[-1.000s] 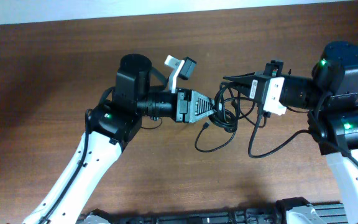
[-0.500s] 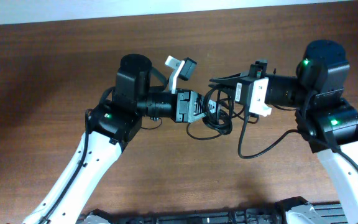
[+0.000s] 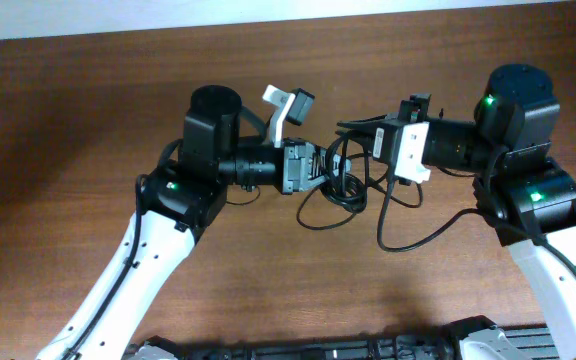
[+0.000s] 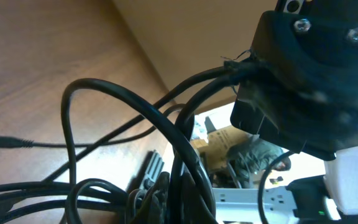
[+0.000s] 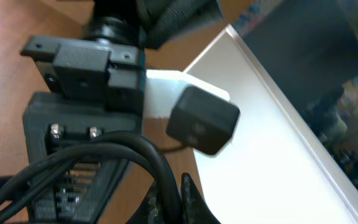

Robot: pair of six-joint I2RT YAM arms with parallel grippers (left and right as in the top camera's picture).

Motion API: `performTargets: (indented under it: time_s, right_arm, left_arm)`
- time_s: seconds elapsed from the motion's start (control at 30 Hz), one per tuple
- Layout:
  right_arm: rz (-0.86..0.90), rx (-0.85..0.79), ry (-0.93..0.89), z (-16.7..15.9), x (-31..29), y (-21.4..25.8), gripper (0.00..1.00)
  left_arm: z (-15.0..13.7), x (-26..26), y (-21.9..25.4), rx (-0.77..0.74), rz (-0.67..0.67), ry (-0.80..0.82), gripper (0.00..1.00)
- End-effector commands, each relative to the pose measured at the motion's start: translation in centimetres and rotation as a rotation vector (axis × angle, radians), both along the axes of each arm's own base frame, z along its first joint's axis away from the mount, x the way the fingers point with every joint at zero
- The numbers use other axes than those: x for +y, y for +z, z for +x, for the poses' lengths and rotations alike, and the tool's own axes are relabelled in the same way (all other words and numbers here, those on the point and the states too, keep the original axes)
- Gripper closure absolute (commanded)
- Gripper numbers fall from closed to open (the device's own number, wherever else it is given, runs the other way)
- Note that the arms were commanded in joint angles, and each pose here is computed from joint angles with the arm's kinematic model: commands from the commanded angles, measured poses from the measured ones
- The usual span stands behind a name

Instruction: Untangle cables

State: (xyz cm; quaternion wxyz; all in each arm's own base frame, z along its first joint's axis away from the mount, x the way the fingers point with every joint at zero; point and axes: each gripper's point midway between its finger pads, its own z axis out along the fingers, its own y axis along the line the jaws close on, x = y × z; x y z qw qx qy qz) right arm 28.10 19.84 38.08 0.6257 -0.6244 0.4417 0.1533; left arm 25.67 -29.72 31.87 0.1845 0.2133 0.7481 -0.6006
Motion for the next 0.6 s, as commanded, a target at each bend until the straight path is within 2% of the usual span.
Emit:
performTargets:
  time_s: [0.0,0.3,0.43,0.57]
  right_arm:
    - [0.002,0.050,-0.128,1.8,-0.8,0.1,0.96]
    - [0.003,0.128,-0.431,4.5,-4.0,-0.2,0.96]
    - [-0.046,0.199,-0.491,3.9,-5.1,-1.9,0.96]
    - [-0.085,0.282,-0.491,2.8,-5.3,-3.7,0.96]
  left_arm:
    - [1.5,1.1,0.0,-0.073,0.008,0.040,1.00]
    - [6.3,6.7,-0.1,-0.061,0.015,0.230,1.00]
    - [8.4,9.3,0.9,-0.037,-0.020,0.327,1.00]
    - [9.6,10.0,3.4,-0.124,-0.083,0.354,1.00]
